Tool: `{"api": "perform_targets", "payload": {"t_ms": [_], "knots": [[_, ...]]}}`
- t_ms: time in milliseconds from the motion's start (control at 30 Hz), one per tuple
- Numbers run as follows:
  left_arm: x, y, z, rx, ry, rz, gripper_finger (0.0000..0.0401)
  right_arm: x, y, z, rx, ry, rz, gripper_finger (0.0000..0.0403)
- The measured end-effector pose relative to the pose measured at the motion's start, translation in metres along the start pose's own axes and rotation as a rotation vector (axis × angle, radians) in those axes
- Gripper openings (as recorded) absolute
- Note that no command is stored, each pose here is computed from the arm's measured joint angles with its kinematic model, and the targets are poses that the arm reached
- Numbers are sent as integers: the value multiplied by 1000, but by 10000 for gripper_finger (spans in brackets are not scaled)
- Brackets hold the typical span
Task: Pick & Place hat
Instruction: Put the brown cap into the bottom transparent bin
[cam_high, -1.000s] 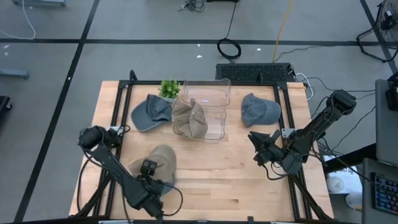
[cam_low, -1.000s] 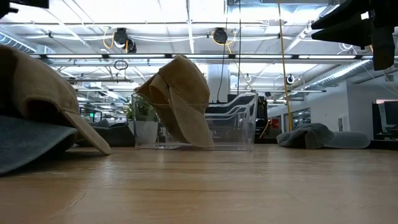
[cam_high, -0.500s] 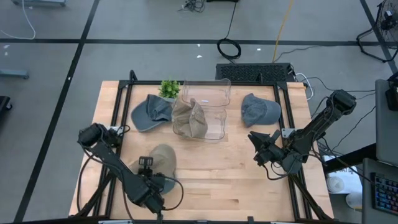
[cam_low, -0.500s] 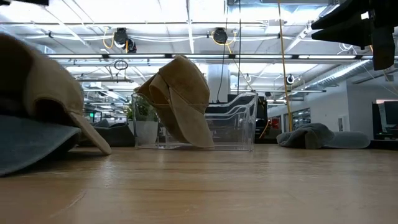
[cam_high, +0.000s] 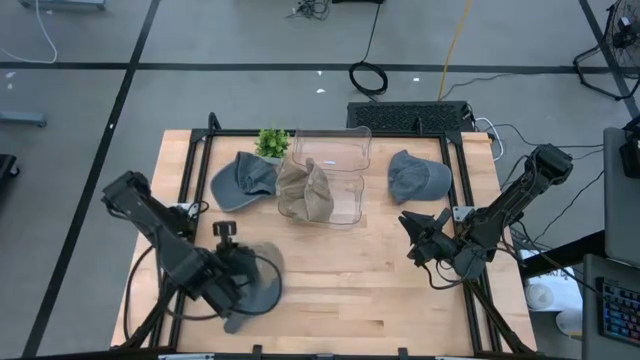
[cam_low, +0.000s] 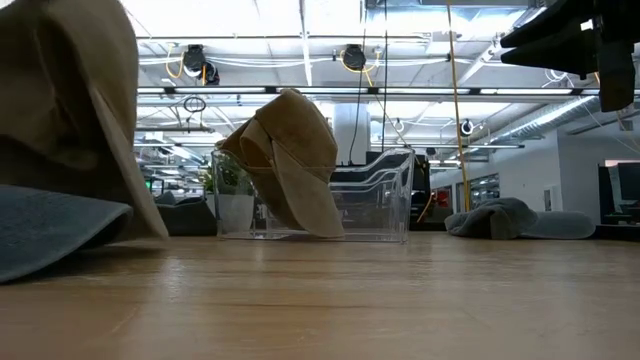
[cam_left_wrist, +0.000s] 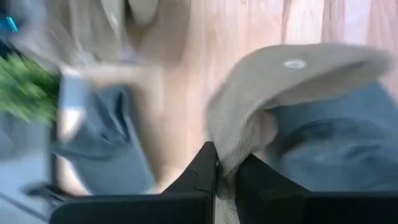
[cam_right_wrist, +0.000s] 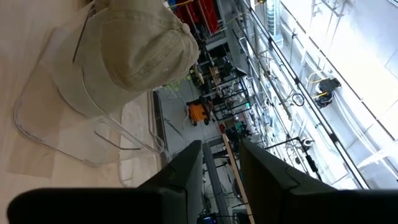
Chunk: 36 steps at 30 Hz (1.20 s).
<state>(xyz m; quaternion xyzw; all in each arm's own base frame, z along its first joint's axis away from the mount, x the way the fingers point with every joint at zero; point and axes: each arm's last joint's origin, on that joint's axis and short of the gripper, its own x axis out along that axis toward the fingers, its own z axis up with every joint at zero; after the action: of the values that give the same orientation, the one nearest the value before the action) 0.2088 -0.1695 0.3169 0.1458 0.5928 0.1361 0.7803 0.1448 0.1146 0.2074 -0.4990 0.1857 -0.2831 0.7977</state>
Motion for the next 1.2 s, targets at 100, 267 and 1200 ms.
{"api": "perform_targets", "payload": {"t_ms": [100,267,1200], "knots": [[-5,7,-1,181,-59,43,24,0,-1,1,73,0,-1,95],[-5,15,4,423,-105,152,24,0,-8,6,321,-6,-5,104],[-143,81,81,457,-731,698,24,8,-21,25,659,-266,135,257]]}}
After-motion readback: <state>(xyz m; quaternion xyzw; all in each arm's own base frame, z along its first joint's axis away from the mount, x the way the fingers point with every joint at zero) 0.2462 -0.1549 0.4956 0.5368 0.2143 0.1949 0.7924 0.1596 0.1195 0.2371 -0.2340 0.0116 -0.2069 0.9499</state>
